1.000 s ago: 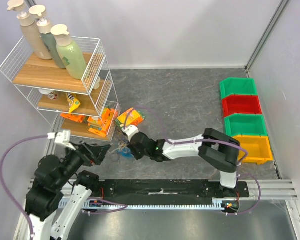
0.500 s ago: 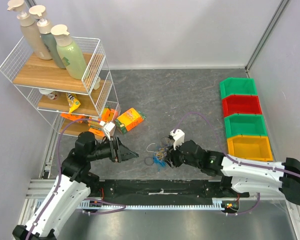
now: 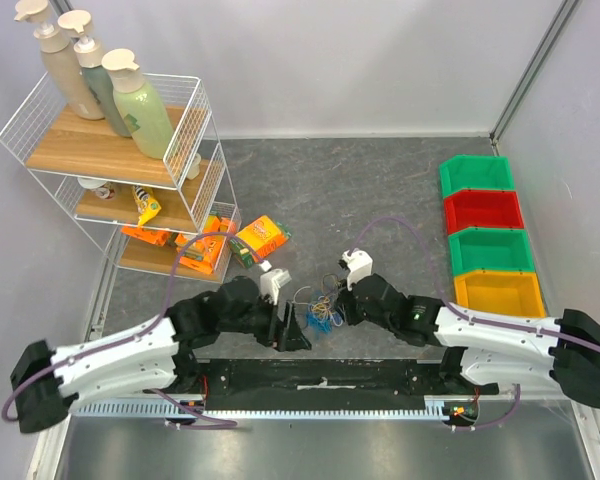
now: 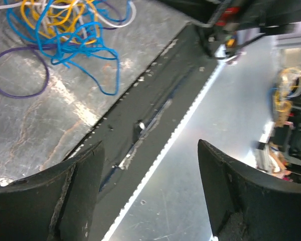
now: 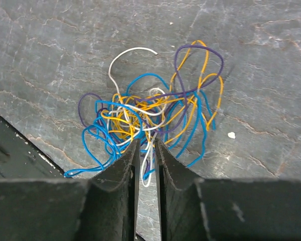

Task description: Untangle the cables

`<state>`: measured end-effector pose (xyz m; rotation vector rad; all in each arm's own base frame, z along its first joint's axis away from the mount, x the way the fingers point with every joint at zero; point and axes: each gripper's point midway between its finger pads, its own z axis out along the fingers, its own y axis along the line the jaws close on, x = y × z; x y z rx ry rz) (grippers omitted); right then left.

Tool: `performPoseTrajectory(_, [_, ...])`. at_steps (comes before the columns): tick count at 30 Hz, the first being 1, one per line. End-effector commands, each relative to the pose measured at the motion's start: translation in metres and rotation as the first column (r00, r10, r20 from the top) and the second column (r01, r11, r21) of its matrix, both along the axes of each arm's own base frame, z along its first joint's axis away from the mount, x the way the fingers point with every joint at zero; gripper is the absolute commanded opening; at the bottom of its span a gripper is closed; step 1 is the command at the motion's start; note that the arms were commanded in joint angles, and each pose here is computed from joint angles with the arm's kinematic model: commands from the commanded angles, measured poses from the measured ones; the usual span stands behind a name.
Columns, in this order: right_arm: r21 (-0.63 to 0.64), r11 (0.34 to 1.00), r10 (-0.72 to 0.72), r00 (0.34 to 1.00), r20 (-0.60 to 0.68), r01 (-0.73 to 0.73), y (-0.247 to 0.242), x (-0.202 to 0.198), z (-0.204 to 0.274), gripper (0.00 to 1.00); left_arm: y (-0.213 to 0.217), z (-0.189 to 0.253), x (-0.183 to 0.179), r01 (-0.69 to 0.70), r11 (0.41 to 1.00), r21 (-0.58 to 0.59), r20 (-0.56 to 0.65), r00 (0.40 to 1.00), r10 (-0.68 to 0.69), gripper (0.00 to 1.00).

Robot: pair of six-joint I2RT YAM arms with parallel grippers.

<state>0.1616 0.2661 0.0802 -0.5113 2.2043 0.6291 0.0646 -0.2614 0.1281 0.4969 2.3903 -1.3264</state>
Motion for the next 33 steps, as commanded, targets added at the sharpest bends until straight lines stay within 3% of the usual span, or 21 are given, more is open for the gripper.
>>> performPoseTrajectory(1, [0.059, 0.994, -0.098, 0.995, 0.034, 0.096, -0.006, 0.012, 0.023, 0.23, -0.024, 0.007, 0.033, -0.122, 0.991, 0.061, 0.123, 0.986, 0.113, 0.80])
performPoseTrajectory(5, [0.075, 0.990, -0.119, 0.993, 0.019, 0.117, -0.019, 0.005, 0.022, 0.25, -0.037, 0.001, 0.045, -0.132, 0.987, 0.089, 0.152, 0.981, 0.117, 0.76])
performPoseTrajectory(9, [0.086, 0.983, -0.163, 0.987, 0.016, 0.161, -0.036, 0.002, 0.021, 0.40, -0.044, -0.013, 0.056, -0.142, 0.979, 0.148, 0.172, 0.978, 0.116, 0.74])
performPoseTrajectory(12, [0.079, 0.973, -0.221, 0.975, 0.029, 0.218, -0.049, 0.006, 0.020, 0.45, -0.055, -0.020, 0.060, -0.127, 0.976, 0.175, 0.169, 0.981, 0.097, 0.75])
performPoseTrajectory(18, [0.000, 0.970, -0.241, 0.969, 0.052, 0.242, -0.060, 0.030, 0.016, 0.43, -0.068, -0.026, 0.073, -0.141, 0.969, 0.201, 0.184, 0.977, 0.104, 0.95])
performPoseTrajectory(23, [-0.029, 0.987, -0.160, 0.987, -0.001, 0.160, -0.047, 0.037, -0.002, 0.34, -0.064, -0.043, 0.085, -0.179, 0.939, 0.295, 0.216, 0.969, 0.117, 0.97])
performPoseTrajectory(30, [0.000, 0.995, -0.102, 0.994, -0.047, 0.103, -0.036, 0.028, -0.012, 0.38, -0.056, -0.062, 0.097, -0.219, 0.901, 0.375, 0.260, 0.957, 0.125, 0.88])
performPoseTrajectory(33, [0.006, 0.995, -0.102, 0.993, -0.066, 0.103, -0.039, 0.022, -0.014, 0.40, -0.054, -0.076, 0.102, -0.220, 0.874, 0.434, 0.270, 0.957, 0.106, 0.78])
